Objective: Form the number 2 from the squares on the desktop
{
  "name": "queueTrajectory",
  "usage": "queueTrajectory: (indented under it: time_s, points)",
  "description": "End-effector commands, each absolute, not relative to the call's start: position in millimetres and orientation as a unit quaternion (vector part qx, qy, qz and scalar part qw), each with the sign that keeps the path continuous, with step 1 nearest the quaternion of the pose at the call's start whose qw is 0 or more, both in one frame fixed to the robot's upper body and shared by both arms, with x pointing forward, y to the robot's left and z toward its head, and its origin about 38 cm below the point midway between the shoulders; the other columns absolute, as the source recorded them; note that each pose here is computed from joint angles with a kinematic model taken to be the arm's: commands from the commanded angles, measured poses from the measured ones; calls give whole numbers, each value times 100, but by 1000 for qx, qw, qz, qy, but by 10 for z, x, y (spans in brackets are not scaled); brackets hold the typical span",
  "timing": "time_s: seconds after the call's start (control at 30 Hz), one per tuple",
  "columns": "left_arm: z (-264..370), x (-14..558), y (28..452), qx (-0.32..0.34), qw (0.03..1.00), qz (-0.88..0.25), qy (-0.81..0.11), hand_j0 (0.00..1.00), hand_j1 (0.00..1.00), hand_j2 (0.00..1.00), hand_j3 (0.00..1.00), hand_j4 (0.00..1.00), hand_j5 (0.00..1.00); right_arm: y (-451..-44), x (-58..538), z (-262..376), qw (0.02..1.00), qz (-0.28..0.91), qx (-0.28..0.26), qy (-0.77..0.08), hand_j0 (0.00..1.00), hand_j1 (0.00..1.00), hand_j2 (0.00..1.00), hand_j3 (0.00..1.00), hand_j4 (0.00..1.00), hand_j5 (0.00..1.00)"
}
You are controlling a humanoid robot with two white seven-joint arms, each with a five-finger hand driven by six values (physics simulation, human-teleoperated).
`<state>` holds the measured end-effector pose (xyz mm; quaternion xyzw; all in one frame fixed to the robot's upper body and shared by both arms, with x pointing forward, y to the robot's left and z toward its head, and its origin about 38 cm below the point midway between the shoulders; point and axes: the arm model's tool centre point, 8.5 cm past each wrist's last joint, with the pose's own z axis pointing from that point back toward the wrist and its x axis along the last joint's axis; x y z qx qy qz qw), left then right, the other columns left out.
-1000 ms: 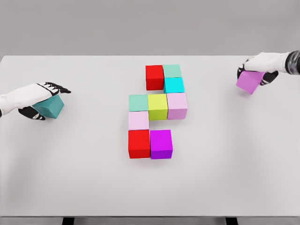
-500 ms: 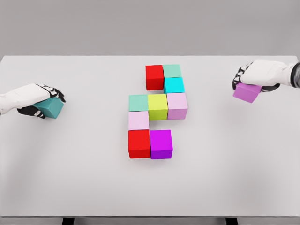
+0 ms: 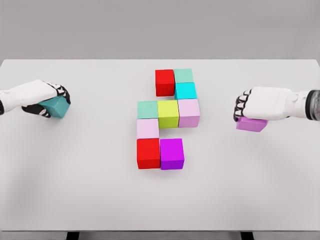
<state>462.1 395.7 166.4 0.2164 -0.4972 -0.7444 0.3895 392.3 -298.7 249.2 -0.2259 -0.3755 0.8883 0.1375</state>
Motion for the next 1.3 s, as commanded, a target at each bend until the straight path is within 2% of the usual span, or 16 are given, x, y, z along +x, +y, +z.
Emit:
queueTrajectory:
  time_s: [0.0, 0.23, 0.7, 0.73, 0.83, 0.87, 1.17, 1.27]
  points:
    - [1622, 4644, 3918, 210, 394, -745, -495, 55, 55, 55, 55, 55, 55, -2940, 3871, 2514, 130, 889, -221, -380, 63, 63, 63, 63, 63, 63]
    - [1698, 4888, 3779, 219, 396, -735, -505, 56, 56, 56, 56, 56, 56, -2614, 3763, 2150, 125, 892, -155, -406, 63, 63, 63, 63, 63, 63]
    - [1820, 5223, 3472, 223, 394, -727, -517, 56, 56, 56, 56, 56, 56, -2377, 3683, 1935, 117, 892, -119, -420, 67, 67, 67, 67, 67, 67]
    - [1845, 5241, 3437, 223, 391, -726, -520, 56, 56, 56, 56, 56, 56, -2372, 3683, 1934, 116, 892, -119, -420, 70, 70, 70, 70, 70, 70]
    - [1893, 5303, 3337, 223, 385, -725, -526, 56, 56, 56, 56, 56, 56, -2363, 3682, 1925, 115, 892, -119, -420, 87, 87, 87, 87, 87, 87]
    - [1895, 5321, 3308, 223, 385, -725, -527, 56, 56, 56, 56, 56, 56, -2367, 3685, 1922, 116, 893, -119, -419, 88, 88, 88, 88, 88, 88]
    - [1983, 5438, 3053, 216, 374, -722, -540, 56, 56, 56, 56, 56, 56, -2379, 3686, 1922, 116, 894, -121, -417, 90, 90, 90, 90, 90, 90]
    - [1976, 5459, 2920, 208, 368, -722, -547, 56, 56, 56, 56, 56, 56, -2444, 3711, 1984, 119, 892, -131, -415, 99, 99, 99, 99, 99, 99]
